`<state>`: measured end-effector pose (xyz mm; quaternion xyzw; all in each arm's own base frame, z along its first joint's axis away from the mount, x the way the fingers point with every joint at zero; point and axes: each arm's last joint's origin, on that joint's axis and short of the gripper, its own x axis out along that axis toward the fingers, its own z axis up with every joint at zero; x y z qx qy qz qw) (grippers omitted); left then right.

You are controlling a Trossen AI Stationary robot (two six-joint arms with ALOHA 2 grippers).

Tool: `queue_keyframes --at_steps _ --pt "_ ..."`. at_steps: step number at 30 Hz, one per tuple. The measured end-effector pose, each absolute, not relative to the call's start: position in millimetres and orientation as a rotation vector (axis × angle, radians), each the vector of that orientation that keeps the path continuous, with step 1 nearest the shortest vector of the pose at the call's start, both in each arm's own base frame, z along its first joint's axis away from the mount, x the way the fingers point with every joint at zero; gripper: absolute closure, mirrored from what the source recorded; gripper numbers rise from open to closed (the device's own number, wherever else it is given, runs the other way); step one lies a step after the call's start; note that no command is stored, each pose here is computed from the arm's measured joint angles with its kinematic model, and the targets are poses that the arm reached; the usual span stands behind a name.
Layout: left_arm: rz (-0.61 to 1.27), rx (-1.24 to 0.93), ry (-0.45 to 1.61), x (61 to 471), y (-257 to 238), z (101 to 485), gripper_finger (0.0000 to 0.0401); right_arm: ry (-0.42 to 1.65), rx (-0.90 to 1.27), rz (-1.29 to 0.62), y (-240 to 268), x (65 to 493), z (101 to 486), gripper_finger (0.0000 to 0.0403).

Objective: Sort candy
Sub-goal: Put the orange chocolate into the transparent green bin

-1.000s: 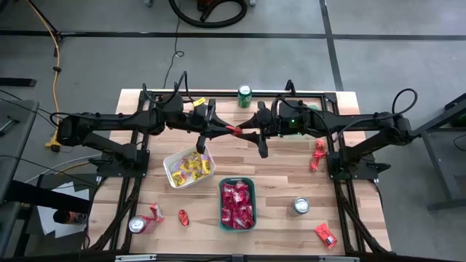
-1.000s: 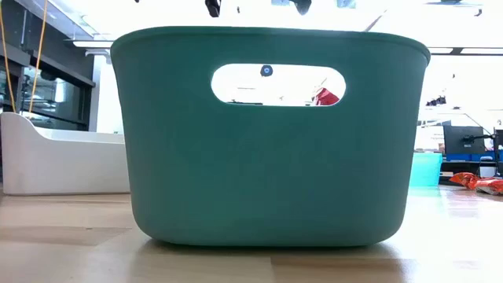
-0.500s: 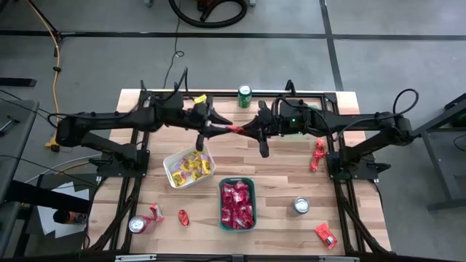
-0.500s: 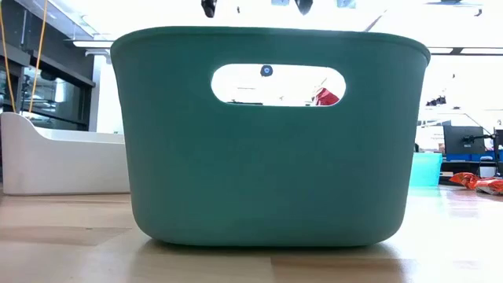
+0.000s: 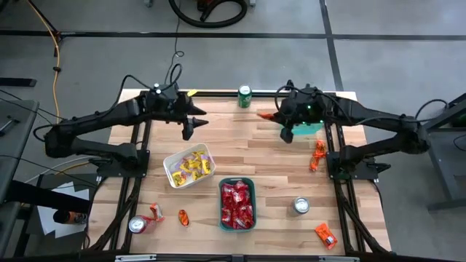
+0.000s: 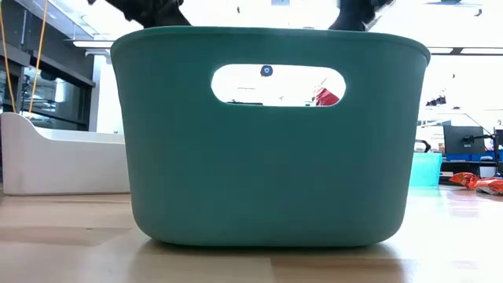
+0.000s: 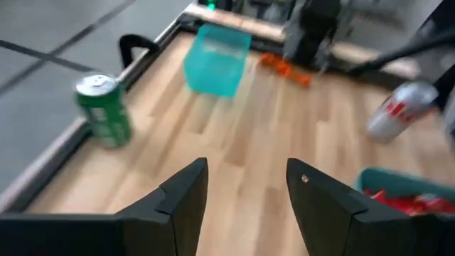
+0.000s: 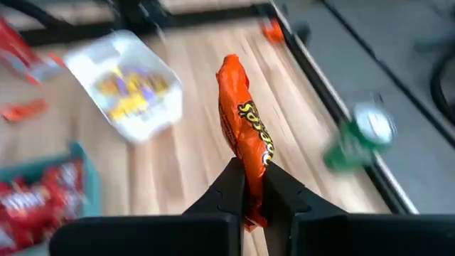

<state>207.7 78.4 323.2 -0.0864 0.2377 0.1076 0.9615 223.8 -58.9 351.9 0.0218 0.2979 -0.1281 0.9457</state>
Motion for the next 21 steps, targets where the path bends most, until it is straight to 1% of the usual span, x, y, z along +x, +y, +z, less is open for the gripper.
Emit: queue_keyframes --at_steps 2,6,9,11,13,17,19,21 --pt "0.204 -0.238 0.446 205.3 76.9 310.0 0.0223 0.648 0.08 -0.303 -65.8 213.7 335.2 0.0385" --pt "0.194 -0.315 0.399 203.0 69.6 289.2 0.0224 0.749 0.181 -0.401 -75.6 188.9 289.3 0.0385" --pt "0.186 -0.336 0.405 201.0 65.3 284.7 0.0224 0.826 0.247 -0.553 -83.9 166.6 262.4 0.0384" --pt "0.181 -0.336 0.408 201.7 63.8 284.4 0.0224 0.812 0.323 -0.675 -91.4 155.6 253.9 0.0384" --pt "0.177 -0.331 0.397 202.2 63.3 285.5 0.0224 0.802 0.411 -0.756 -97.2 148.6 245.8 0.0384" --pt "0.172 -0.309 0.373 203.2 63.6 287.8 0.0224 0.825 0.517 -0.827 -104.7 141.4 230.7 0.0381" --pt "0.171 -0.305 0.358 203.7 63.8 289.1 0.0224 0.859 0.532 -0.837 -106.7 139.9 226.6 0.0369" --pt "0.17 -0.303 0.351 203.9 63.9 289.8 0.0224 0.862 0.541 -0.845 -108.5 140.3 225.3 0.0345"
